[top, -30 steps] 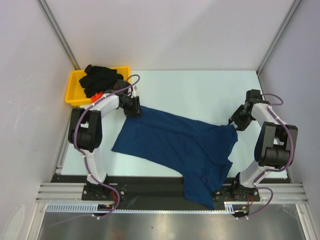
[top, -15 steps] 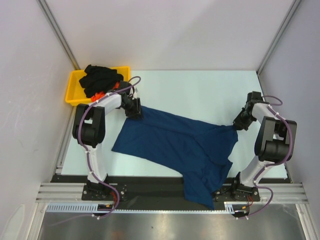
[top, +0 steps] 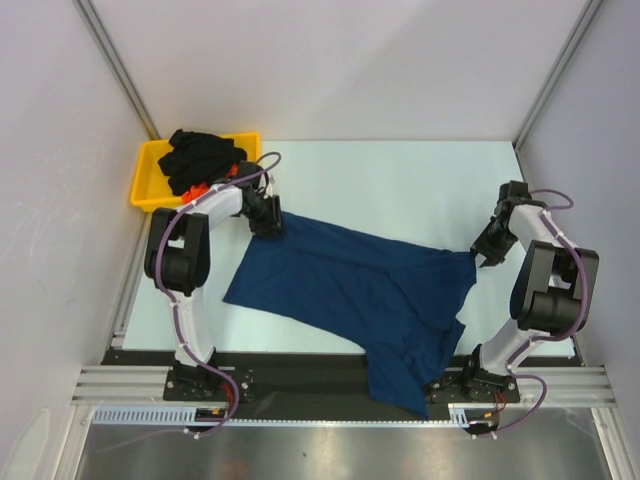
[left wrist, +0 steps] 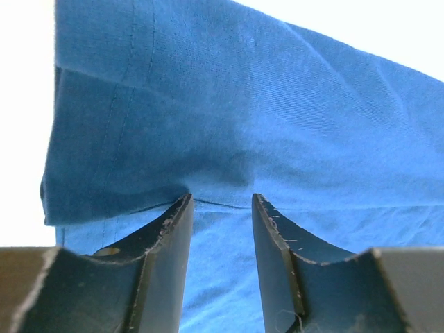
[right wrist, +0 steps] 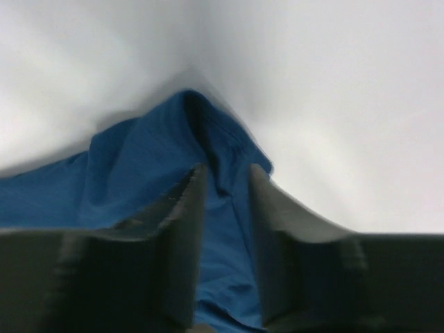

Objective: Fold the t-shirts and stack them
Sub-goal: Fold the tshirt

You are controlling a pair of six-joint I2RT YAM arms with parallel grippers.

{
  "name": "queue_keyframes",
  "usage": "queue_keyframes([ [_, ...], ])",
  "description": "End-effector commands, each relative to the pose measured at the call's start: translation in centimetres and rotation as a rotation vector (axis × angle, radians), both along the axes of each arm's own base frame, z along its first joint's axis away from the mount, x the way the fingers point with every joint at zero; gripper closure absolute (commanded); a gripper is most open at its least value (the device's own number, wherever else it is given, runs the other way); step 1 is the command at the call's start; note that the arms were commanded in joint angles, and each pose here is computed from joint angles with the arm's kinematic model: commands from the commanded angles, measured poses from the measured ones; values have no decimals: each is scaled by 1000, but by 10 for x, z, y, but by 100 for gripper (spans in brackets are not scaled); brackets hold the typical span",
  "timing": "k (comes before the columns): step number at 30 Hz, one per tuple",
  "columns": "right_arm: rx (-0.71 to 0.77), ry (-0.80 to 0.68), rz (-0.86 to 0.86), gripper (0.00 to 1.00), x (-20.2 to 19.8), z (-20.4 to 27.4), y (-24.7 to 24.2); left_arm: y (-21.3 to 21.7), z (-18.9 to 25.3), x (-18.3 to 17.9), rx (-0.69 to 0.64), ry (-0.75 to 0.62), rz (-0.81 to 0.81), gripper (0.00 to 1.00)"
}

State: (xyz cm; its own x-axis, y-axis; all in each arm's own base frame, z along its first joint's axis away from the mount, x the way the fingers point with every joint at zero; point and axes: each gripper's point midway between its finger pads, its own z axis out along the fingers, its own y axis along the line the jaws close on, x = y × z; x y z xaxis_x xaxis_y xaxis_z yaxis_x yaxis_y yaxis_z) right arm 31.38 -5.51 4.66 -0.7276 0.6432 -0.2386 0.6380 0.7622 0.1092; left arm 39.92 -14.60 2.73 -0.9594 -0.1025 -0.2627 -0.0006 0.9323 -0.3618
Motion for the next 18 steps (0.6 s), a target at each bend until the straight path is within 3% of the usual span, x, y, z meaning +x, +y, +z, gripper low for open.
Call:
queue_keyframes([
  [1, -121, -12, 56, 61, -3, 45, -11, -1, 50, 15, 6, -120, -14, 54],
  [4, -170, -27, 167, 52, -9, 71, 14, -2, 68, 14, -4, -160, -18, 53],
  [7, -124, -53, 351, 50, -27, 81, 79, -9, 80, 8, -29, -179, -24, 53],
  [9, -105, -20, 462, 50, -52, 70, 118, -15, 84, 0, -42, -183, -37, 53],
  [14, -53, 54, 586, 61, -99, 33, 159, -34, 84, -25, -67, -167, -97, 53],
  [18, -94, 104, 679, 58, -117, 17, 172, -42, 83, -39, -72, -155, -119, 53],
])
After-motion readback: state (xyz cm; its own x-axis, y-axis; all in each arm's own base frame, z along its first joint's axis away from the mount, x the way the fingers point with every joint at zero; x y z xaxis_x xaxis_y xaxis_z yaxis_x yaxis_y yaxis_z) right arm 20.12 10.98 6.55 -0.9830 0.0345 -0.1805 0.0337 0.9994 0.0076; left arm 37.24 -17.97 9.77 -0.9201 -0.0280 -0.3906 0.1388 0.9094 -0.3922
